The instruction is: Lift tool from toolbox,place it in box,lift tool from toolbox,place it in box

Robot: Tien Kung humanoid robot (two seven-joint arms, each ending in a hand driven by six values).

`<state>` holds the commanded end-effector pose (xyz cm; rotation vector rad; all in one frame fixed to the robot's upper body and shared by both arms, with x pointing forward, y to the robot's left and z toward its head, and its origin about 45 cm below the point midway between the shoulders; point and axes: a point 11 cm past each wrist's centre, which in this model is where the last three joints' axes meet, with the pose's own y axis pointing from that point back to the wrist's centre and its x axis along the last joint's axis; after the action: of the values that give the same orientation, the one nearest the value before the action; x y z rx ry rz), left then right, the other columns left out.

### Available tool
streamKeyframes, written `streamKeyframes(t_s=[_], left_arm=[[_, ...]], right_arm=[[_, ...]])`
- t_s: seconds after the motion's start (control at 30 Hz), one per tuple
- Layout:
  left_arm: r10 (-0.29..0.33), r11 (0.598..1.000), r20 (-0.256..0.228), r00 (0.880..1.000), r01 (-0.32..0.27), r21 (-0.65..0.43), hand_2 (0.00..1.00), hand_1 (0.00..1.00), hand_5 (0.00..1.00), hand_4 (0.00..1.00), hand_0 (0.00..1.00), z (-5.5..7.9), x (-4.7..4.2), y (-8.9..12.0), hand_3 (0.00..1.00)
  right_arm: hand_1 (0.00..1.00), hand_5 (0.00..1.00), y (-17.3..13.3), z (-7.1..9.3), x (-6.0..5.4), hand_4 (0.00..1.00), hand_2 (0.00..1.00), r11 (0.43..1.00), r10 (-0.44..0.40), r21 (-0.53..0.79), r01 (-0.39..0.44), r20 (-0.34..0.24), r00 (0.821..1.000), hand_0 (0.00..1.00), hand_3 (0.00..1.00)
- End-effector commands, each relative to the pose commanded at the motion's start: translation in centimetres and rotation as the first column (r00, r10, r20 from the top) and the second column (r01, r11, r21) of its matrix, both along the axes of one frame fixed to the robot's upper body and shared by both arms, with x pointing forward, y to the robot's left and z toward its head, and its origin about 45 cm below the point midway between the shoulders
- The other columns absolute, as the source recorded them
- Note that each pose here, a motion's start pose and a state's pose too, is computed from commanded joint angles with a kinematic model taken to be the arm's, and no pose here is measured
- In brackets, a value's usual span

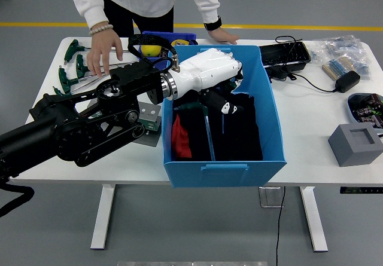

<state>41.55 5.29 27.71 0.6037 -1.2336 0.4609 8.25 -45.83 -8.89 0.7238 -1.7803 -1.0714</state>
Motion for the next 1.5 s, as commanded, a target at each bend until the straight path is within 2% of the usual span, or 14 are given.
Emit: streamKeyframes(t_s=[0.03,0.07,0.23,0.27,0.43,0.47,0.63,0.67,0.77,1.03,1.07,1.13,1.33,1.5], left_arm=[[0.007,1.0,-0.018,1.0,-0.007,0.02,0.061,0.002,0.389,0.812,0.147,-0.6,0.16,0.1,0.122],[0.011,0.999,-0.027,1.0,-0.011,0.032,0.258,0.181,0.52,0.89,0.214,-1.0,0.24,0.2,0.381],[0.041,0.996,-0.085,0.996,-0.033,0.088,0.258,0.181,0.52,0.89,0.214,-3.0,0.57,0.7,0.381],[0.054,0.993,-0.103,0.993,-0.043,0.11,0.45,0.326,0.589,0.936,0.28,-3.5,0.73,0.8,0.546],[0.067,0.994,-0.074,0.995,-0.06,0.096,0.45,0.326,0.589,0.936,0.28,-3.9,1.75,1.3,0.546],[0.073,0.994,-0.064,0.995,-0.067,0.09,0.566,0.41,0.574,0.937,0.311,-3.8,2.08,1.5,0.627],[0.095,0.992,-0.028,0.995,-0.092,0.082,0.566,0.41,0.574,0.937,0.311,-3.2,3.17,1.8,0.627],[0.098,0.992,-0.022,0.995,-0.096,0.082,0.653,0.501,0.567,0.941,0.403,-3.1,3.3,1.8,0.677],[0.114,0.991,-0.001,0.993,-0.113,0.077,0.653,0.501,0.567,0.941,0.403,-2.5,3.76,1.9,0.677],[0.121,0.992,0.033,0.992,-0.121,0.024,0.688,0.523,0.568,0.943,0.423,-1.0,3.97,2.1,0.693],[0.123,0.992,0.038,0.992,-0.124,0.017,0.728,0.568,0.57,0.944,0.483,-0.9,3.99,2.2,0.736],[0.137,0.991,0.049,0.989,-0.137,-0.01,0.728,0.568,0.57,0.944,0.483,-0.3,4.06,2.8,0.736],[0.226,0.965,0.043,0.973,-0.218,-0.148,0.727,0.564,0.575,0.945,0.485,1.9,4.34,5.8,0.712],[0.309,0.921,0.0,0.951,-0.299,-0.25,0.723,0.563,0.58,0.942,0.479,3.3,4.39,9.1,0.703]], right_arm=[[0.602,0.664,0.0,0.0,0.1,0.764,0.671,1.0,0.001,-0.001,-0.001,0.001,1.0,0.629,0.548],[0.602,0.665,-0.1,0.0,0.1,0.764,0.67,1.0,0.002,-0.001,-0.002,0.001,1.0,0.628,0.548],[0.602,0.665,-0.1,0.1,0.2,0.764,0.67,1.0,0.006,-0.002,-0.006,0.001,1.0,0.628,0.548],[0.601,0.665,-0.2,0.1,0.2,0.764,0.669,1.0,0.008,-0.002,-0.008,0.001,1.0,0.629,0.547],[0.601,0.665,-0.2,0.2,0.5,0.764,0.669,1.0,0.017,-0.003,-0.017,-0.001,1.0,0.629,0.547],[0.6,0.664,-0.2,0.2,0.6,0.764,0.669,1.0,0.019,-0.004,-0.019,-0.001,1.0,0.628,0.548],[0.6,0.664,-0.3,0.3,1.0,0.764,0.669,1.0,0.023,-0.006,-0.023,0.003,1.0,0.628,0.548],[0.6,0.665,-0.3,0.3,1.0,0.764,0.669,1.0,0.024,-0.006,-0.023,0.004,1.0,0.629,0.548],[0.6,0.665,-0.4,0.4,1.2,0.764,0.669,1.0,0.024,-0.008,-0.024,0.007,1.0,0.629,0.548],[0.6,0.665,-0.5,0.4,1.1,0.764,0.669,1.0,0.021,-0.008,-0.021,0.008,1.0,0.628,0.548],[0.601,0.664,-0.5,0.4,1.0,0.764,0.669,1.0,0.02,-0.008,-0.02,0.008,1.0,0.629,0.547],[0.601,0.664,-0.4,0.4,0.9,0.764,0.669,1.0,0.017,-0.007,-0.017,0.008,1.0,0.629,0.547],[0.601,0.663,-0.2,0.2,0.4,0.765,0.67,1.0,-0.001,-0.003,0.001,0.01,1.0,0.629,0.548],[0.602,0.663,0.0,0.0,-0.2,0.765,0.669,1.0,-0.008,0.001,0.008,0.002,1.0,0.629,0.548]])
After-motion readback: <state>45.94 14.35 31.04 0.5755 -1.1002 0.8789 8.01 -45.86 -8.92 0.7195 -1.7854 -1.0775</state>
